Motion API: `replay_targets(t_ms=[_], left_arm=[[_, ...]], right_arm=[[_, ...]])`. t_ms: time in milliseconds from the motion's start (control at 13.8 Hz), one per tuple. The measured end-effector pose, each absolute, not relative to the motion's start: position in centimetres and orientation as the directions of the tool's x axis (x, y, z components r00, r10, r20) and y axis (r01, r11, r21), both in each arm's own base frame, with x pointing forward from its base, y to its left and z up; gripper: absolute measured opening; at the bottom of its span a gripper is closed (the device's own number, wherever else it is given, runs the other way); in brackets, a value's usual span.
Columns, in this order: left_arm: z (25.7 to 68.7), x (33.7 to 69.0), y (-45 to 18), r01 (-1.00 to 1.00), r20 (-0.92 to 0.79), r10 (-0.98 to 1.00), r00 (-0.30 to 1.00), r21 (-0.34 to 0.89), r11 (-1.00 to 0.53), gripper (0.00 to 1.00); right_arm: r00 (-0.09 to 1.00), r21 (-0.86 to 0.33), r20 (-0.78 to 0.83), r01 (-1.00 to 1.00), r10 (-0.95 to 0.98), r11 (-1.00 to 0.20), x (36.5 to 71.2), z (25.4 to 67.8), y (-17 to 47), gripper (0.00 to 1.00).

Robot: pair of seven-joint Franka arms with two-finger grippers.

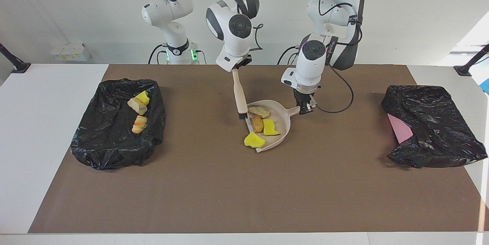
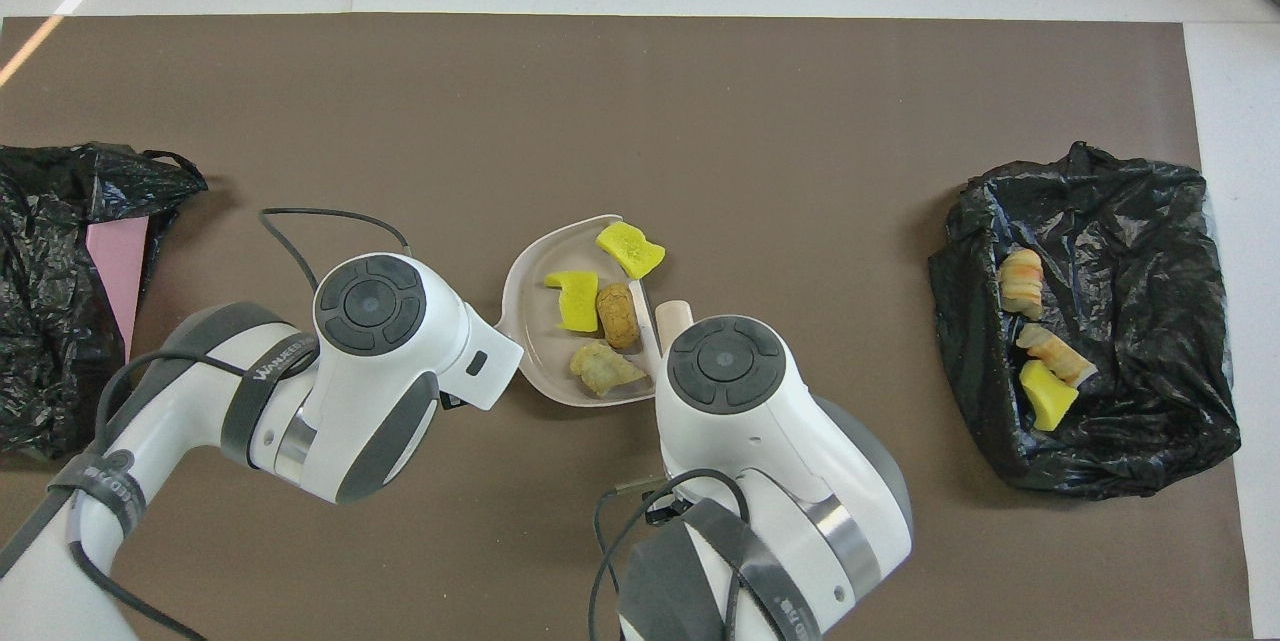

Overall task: Sweep and dump trash in bin
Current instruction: 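Brush the pieces deeper into the dustpan with the right gripper, then carry the full dustpan to the nearby black bag with the left gripper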

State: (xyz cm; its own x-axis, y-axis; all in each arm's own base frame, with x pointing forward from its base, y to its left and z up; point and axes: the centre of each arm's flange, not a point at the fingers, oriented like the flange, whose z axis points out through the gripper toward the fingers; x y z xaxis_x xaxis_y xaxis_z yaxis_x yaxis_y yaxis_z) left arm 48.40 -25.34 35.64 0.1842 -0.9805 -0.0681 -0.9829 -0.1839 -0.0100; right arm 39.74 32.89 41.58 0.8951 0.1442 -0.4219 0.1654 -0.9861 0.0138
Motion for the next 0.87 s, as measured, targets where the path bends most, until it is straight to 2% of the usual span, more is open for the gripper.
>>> replay_targets(t_ms=[362,506,868], left_arm=[[35.5,49.0,-24.5,-0.984,-0.045,-0.983,0.178,-0.034,-0.177,0.32],[35.5,49.3,-24.1,-0.984,-0.035,-0.984,0.177,-0.033,-0.176,0.32],[35.7,51.6,-19.3,-0.988,0.082,-0.985,0.154,0.009,-0.154,0.32]], right_arm=[[0.899,0.04,-0.393,0.226,0.192,-0.973,39.6,41.3,31.8,0.26],[0.905,0.069,-0.369,0.252,0.21,-0.965,40.5,41.2,30.9,0.26],[0.908,0.036,-0.354,0.252,0.224,-0.967,44.0,40.8,27.3,0.26]])
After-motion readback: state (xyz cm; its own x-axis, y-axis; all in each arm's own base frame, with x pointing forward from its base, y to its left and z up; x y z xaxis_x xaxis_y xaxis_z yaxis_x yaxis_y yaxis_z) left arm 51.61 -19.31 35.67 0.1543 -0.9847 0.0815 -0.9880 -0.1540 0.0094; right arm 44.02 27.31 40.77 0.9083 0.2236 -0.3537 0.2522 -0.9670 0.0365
